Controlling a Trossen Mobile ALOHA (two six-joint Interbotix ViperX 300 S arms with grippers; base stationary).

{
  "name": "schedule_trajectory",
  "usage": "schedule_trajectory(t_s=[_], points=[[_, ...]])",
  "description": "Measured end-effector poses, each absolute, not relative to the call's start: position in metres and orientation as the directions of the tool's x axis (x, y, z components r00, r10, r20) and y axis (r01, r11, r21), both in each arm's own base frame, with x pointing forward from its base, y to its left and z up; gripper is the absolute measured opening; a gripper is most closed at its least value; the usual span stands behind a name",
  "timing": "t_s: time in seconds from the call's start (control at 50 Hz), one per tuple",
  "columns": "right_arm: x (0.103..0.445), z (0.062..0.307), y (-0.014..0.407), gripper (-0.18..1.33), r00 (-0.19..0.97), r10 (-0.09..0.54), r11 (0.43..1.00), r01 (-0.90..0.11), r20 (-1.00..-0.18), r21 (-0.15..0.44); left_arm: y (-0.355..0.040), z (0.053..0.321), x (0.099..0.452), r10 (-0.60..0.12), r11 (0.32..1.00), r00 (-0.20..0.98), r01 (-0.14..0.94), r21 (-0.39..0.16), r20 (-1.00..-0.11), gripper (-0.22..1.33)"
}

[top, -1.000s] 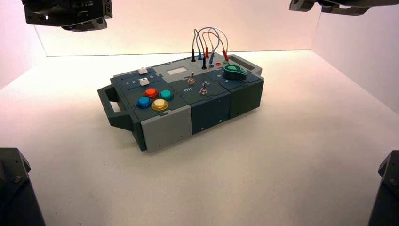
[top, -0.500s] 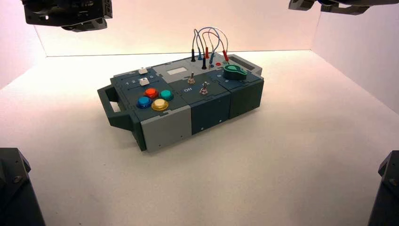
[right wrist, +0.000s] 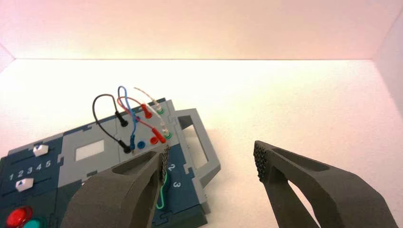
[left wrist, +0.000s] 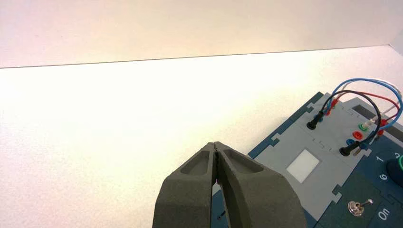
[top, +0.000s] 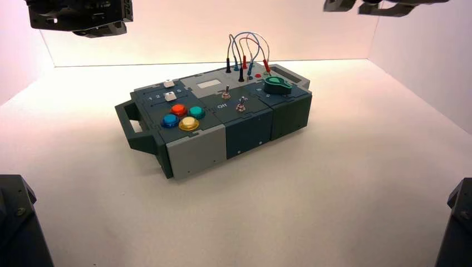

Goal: Push the green button with the right gripper.

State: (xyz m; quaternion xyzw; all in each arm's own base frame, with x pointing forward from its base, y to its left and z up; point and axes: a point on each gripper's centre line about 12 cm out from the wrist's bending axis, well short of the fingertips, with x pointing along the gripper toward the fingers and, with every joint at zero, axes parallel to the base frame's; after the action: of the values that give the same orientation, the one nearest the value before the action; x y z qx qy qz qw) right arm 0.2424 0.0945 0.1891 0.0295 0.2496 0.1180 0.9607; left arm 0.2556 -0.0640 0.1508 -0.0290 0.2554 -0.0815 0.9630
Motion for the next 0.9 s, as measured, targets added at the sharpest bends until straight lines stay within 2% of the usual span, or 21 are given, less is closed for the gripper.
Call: schedule_trajectory(t_s=[0.16,0.3,0.38,0.48,0.56,0.7,0.86,0.9], points=[[0.249,0.182,0.103,1.3,0.81,0.266,0.964,-0.238,-0.523,0.122,-0.064,0.15,0.256,-0.173,0.985,0.855,0.143,-0.097,-0.488,-0.16],[0.255,0.178,0.112,1.19,0.768,0.3,0.953,-0.269,-0.566,0.14,-0.064,0.15,0.256,-0.172,0.985,0.854,0.143,-0.097,-0.491,-0.16],[0.257,0.178,0.117,1.07,0.743,0.322,0.945,-0.289,-0.586,0.153,-0.064,0.149,0.256,-0.172,0.985,0.852,0.143,-0.096,-0.494,-0.16],[0.258,0.182,0.125,0.81,0.708,0.363,0.929,-0.323,-0.606,0.179,-0.064,0.148,0.256,-0.17,0.985,0.852,0.141,-0.096,-0.495,-0.16],[0.258,0.183,0.127,0.72,0.694,0.379,0.922,-0.338,-0.612,0.188,-0.064,0.148,0.256,-0.17,0.985,0.851,0.141,-0.096,-0.496,-0.16],[0.256,0.184,0.133,0.67,0.666,0.407,0.909,-0.363,-0.625,0.205,-0.064,0.147,0.256,-0.17,0.985,0.85,0.141,-0.096,-0.499,-0.16],[0.251,0.185,0.147,0.34,0.636,0.445,0.886,-0.414,-0.631,0.208,-0.064,0.147,0.256,-0.17,0.985,0.85,0.142,-0.095,-0.499,-0.16],[0.25,0.185,0.152,0.3,0.627,0.457,0.878,-0.432,-0.631,0.207,-0.064,0.147,0.256,-0.17,0.985,0.85,0.141,-0.096,-0.499,-0.16]])
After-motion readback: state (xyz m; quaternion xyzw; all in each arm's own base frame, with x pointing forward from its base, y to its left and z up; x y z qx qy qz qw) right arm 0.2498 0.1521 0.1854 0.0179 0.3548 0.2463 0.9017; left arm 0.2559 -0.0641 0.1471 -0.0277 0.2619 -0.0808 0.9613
